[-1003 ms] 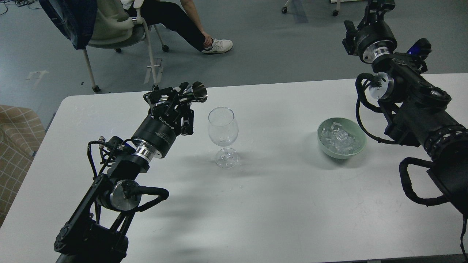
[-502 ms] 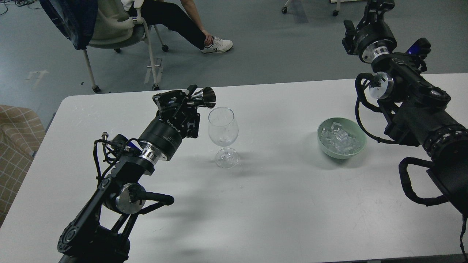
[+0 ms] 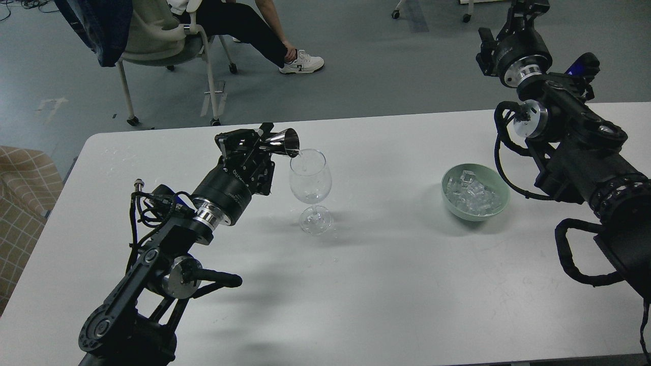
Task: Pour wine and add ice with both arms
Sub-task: 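Tilt the jigger over the wine glass rim with the left gripper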
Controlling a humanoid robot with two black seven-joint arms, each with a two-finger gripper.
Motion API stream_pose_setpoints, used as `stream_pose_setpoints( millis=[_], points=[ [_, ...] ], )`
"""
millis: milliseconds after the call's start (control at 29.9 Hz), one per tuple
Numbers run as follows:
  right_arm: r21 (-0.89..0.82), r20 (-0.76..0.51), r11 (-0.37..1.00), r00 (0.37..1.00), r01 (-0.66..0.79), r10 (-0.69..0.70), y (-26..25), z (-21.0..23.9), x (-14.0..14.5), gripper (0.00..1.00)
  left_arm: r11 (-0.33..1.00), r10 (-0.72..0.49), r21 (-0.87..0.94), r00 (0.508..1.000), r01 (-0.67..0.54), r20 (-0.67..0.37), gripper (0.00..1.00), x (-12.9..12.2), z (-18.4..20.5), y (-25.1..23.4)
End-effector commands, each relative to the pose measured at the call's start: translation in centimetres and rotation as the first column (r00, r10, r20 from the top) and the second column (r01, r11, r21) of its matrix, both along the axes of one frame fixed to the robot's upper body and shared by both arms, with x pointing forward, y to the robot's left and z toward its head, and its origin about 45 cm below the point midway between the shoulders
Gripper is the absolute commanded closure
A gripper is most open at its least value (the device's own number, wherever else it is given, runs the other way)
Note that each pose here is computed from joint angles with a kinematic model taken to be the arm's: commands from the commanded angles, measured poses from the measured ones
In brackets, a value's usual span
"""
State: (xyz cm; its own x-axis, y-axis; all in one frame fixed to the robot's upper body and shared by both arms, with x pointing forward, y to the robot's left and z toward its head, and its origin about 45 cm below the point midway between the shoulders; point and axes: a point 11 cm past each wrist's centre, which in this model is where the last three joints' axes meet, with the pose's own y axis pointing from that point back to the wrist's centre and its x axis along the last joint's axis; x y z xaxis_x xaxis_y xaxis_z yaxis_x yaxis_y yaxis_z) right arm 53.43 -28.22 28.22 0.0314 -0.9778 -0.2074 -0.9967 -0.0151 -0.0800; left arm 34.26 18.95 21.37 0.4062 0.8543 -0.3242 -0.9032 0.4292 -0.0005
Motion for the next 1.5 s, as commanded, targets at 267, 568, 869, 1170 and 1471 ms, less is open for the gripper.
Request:
stream_pose_setpoints(
  millis=[267,568,869,1170,1471],
  points=[
    [-0.001,0.0,1.0,1.0,0.001,-0.001,0.0,-0.1,0.0,0.0,0.998,-0.033,0.054,0.999,0.032,0.019,0.89,0.3,0.5,-0.7],
    [0.001,0.0,1.0,1.0,0.001,-0.001,-0.1,-0.1,0.0,0.0,0.994,-0.036,0.107,0.999,0.031,0.036,0.89,0.5,0.6,-0.2],
    [0.001,0.0,1.0,1.0,0.001,-0.001,0.0,0.0,0.0,0.0,0.981,-0.069,0.185,0.995,0.055,0.068,0.89,0.6,0.8,-0.9],
    [0.004,0.002,1.0,1.0,0.002,-0.002,-0.1,0.0,0.0,0.0,0.96,-0.108,0.266,0.991,0.083,0.081,0.89,1.3,1.7,-0.4],
    [0.004,0.002,1.0,1.0,0.002,-0.002,-0.1,0.0,0.0,0.0,0.941,-0.113,0.33,0.987,0.071,0.112,0.89,1.7,2.6,0.7]
  ],
)
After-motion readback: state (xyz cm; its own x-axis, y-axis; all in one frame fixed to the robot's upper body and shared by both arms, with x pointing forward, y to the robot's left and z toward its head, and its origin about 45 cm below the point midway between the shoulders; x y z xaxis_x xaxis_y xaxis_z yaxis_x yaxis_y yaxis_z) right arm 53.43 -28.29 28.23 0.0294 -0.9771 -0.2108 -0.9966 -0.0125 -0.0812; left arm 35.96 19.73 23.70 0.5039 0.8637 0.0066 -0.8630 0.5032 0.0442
